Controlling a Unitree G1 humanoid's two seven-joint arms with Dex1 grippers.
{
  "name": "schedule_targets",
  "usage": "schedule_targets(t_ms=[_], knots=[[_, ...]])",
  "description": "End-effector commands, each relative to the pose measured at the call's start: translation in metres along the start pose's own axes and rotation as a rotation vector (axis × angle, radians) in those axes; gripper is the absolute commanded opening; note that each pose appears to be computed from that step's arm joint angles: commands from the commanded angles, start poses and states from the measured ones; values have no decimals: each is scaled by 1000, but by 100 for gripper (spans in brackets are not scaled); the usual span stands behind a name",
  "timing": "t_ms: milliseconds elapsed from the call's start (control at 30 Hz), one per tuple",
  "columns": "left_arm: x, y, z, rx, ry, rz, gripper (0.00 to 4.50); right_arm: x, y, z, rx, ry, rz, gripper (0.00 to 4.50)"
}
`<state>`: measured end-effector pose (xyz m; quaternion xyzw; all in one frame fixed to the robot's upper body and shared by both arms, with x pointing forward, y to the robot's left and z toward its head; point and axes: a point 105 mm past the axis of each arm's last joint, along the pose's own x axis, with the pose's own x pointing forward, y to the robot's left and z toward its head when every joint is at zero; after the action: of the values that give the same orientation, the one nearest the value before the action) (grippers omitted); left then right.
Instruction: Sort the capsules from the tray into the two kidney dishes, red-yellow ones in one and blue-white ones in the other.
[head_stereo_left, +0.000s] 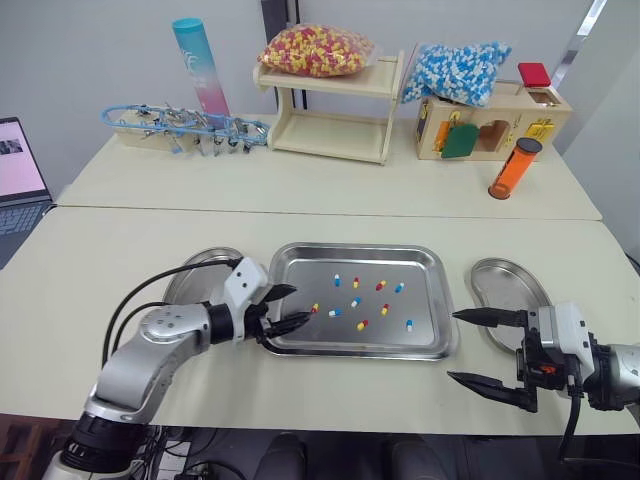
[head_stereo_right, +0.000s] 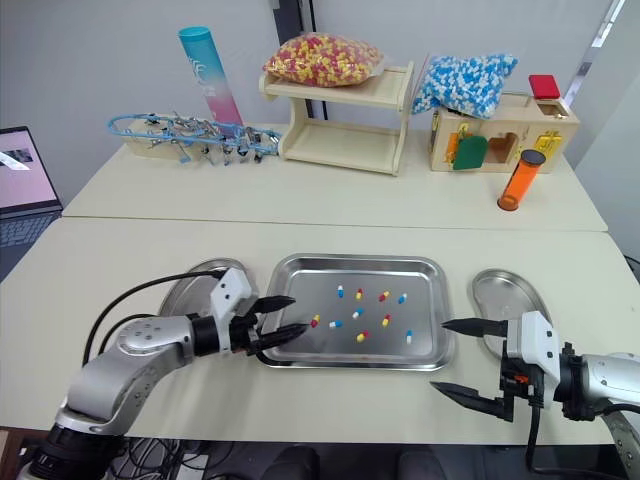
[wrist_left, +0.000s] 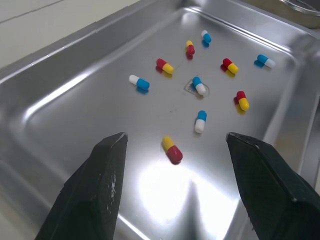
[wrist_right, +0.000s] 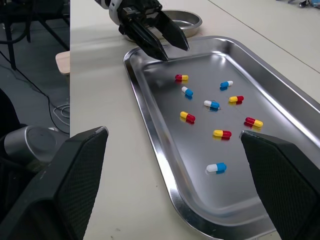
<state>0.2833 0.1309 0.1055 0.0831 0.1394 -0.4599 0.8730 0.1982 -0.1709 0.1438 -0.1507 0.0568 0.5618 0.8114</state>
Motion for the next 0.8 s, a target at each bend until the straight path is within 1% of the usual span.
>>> schedule_targets(t_ms=[33, 67, 200, 467, 800], knots=[[3, 0, 10, 12, -27, 52, 268, 2, 4, 9, -32, -15, 14, 450], [4, -1, 10, 3, -33, 60, 239, 1, 5, 9, -31, -12, 15, 450], [9, -3, 10, -43, -42, 75, 239, 1, 5, 8, -30, -6, 18, 450], [16, -1, -2, -43, 46, 117, 239, 0, 6, 4, -24, 1, 21, 450], [25, 3, -8, -56, 89, 136, 239, -2, 7, 2, -21, 1, 17, 450]])
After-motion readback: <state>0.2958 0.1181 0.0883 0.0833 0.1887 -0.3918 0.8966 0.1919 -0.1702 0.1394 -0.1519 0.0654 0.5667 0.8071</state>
